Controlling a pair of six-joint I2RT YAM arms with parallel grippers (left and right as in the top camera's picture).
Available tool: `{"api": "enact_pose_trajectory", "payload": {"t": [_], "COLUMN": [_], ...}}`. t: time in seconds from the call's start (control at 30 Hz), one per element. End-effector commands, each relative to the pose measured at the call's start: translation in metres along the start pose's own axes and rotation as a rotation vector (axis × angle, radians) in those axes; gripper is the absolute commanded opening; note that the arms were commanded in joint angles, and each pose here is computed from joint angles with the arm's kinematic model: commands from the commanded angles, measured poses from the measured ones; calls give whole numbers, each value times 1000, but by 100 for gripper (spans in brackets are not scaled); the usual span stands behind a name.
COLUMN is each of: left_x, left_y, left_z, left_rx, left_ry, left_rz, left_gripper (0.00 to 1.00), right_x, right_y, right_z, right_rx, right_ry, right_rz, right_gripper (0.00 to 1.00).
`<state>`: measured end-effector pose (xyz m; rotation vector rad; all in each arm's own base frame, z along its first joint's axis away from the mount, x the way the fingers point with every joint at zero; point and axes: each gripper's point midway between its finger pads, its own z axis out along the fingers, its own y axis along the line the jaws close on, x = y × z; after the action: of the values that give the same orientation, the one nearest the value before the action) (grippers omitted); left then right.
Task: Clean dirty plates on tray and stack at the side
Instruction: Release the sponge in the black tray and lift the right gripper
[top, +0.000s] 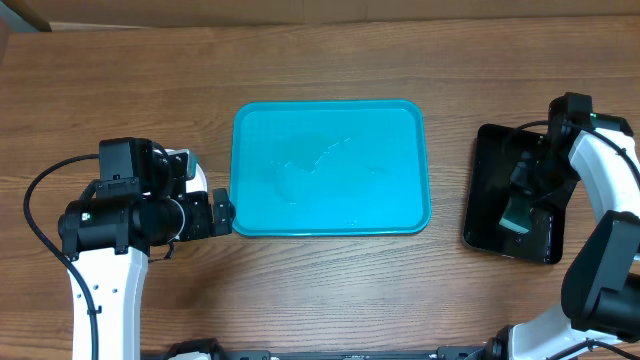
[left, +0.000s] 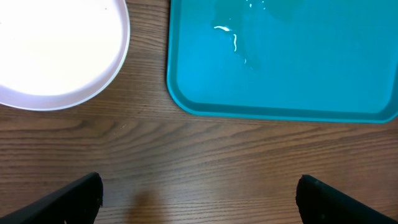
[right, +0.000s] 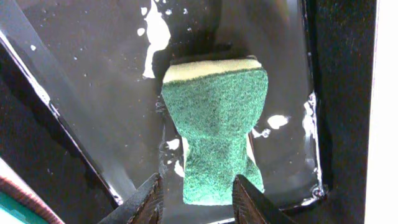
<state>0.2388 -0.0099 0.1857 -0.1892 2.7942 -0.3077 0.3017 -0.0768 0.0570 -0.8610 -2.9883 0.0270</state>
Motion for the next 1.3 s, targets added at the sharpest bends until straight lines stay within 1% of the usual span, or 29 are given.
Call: {"api": "enact_pose_trajectory", "payload": {"t": [0.0,0.13,0.27,0.37,0.43,0.5,0.57,0.63,0.67,0.7,0.73,0.8,0.87,0.93,1.0,1.17,1.23,1.27], "left_x": [-2,-2,-6,-14,-18,-22,-22,-15,-10,-4,0,6,10,11,8,5,9,11], "left_y": [-2,-2,-12,-26,-38,-46,-43,-31,-26,-22,-20,-17,-18,-21,-24,-33,-29,-23], "left_z": [-5,-5,-5,-4,-2,-1,1,4,5,5,4,1,-6,-19,-36,-83,-93,-96], "left_rx": [-2,1,49,62,71,70,25,-35,-54,-69,-74,-77,-73,-60,-46,-7,-17,-40], "left_ry": [-25,-27,-42,-73,-94,-114,-109,-74,-49,-24,-7,7,-11,-71,-164,-443,-516,-549], "left_rz": [8,9,22,85,139,181,195,150,132,113,105,96,99,108,128,180,168,138], "left_gripper": [100,100,100,100,100,100,100,100,100,100,100,100,100,100,100,100,100,100], "right_x": [2,-2,-17,-25,-25,-24,-21,-15,-11,-8,-4,2,8,15,23,46,55,61], "right_y": [6,17,36,47,49,48,41,37,35,34,33,31,29,23,20,19,17,15], "right_z": [-6,-17,-56,-89,-103,-109,-108,-105,-105,-106,-108,-116,-127,-142,-155,-189,-196,-199], "right_rx": [-32,-99,-216,-290,-304,-289,-255,-233,-229,-227,-226,-230,-240,-245,-265,-324,-338,-344], "right_ry": [-11,-32,-134,-232,-286,-310,-303,-276,-266,-260,-255,-269,-306,-377,-448,-674,-739,-768], "right_rz": [0,-46,-62,-84,-120,-145,-139,-135,-137,-138,-138,-139,-142,-142,-146,-204,-212,-213], "right_gripper": [37,36,38,42,47,51,55,63,68,76,80,100,100,100,100,100,100,100]}}
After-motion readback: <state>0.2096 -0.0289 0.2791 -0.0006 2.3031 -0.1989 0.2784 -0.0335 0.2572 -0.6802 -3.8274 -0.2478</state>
